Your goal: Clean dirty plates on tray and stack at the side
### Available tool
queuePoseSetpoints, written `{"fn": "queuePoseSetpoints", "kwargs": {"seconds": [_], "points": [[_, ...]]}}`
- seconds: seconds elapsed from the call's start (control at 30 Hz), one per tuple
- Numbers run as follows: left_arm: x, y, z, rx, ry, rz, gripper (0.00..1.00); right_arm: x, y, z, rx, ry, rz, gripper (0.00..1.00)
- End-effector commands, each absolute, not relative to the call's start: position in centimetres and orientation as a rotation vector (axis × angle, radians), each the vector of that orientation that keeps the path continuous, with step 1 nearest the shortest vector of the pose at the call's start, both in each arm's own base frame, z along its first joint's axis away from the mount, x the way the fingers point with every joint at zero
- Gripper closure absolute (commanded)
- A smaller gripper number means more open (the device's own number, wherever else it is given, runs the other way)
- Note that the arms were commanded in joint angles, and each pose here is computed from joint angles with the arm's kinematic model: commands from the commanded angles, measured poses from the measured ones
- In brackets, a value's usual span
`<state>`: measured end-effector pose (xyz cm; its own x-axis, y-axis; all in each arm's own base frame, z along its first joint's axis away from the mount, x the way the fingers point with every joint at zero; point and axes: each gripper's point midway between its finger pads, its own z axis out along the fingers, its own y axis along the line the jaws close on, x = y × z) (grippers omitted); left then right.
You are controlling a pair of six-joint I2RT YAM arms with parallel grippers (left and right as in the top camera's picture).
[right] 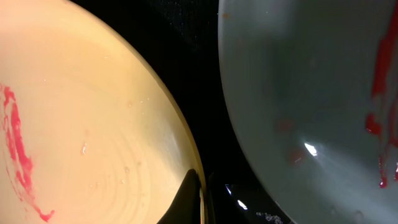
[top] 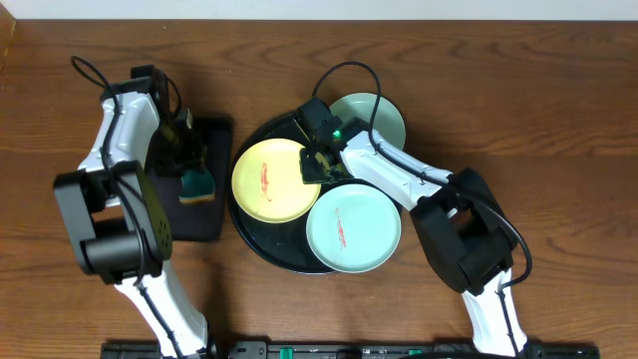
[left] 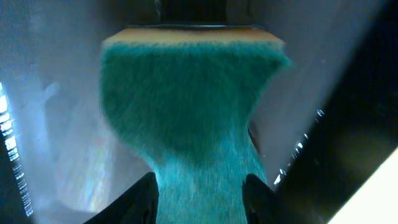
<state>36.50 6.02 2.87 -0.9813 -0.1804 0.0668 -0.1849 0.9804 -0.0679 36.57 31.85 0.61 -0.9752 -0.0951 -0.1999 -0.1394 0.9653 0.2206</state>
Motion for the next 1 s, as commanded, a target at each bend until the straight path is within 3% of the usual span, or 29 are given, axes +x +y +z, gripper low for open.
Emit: {"fn": "queuePoseSetpoints", "kwargs": {"seconds": [0.0, 0.23, 0.33, 0.4, 0.7, 0.97], "points": [[36.2, 5.9, 1.3, 0.274, -3.034, 0.133, 0.59, 36.1, 31.7, -1.1, -0.219, 2.948, 0.283, 0.99], [36.9, 6.1, 0.3, 0.305, -3.049, 0.122, 0.66, 36.1, 31.6, -1.1, -0.218, 2.946, 0.278, 0.99], [37.1, 6.2, 0.1, 0.327, -3.058, 0.120, 0.76, 36.1, 31.6, -1.1, -0.218, 2.947, 0.278, 0.99], [37.2, 6.2, 0.0, 0.338, -3.061, 0.119, 0.92, 36.1, 31.6, -1.1, -0.218, 2.947, 0.278, 0.99], [37.2, 6.2, 1.9, 0.340, -3.079, 0.118, 0.93, 36.2, 31.6, -1.1, -0.218, 2.946, 0.279, 0.99], [37.8, 5.9, 11.6, 0.342, -3.294, 0.122, 0.93, 36.2, 31.6, -1.1, -0.216, 2.947, 0.279, 0.99]]}}
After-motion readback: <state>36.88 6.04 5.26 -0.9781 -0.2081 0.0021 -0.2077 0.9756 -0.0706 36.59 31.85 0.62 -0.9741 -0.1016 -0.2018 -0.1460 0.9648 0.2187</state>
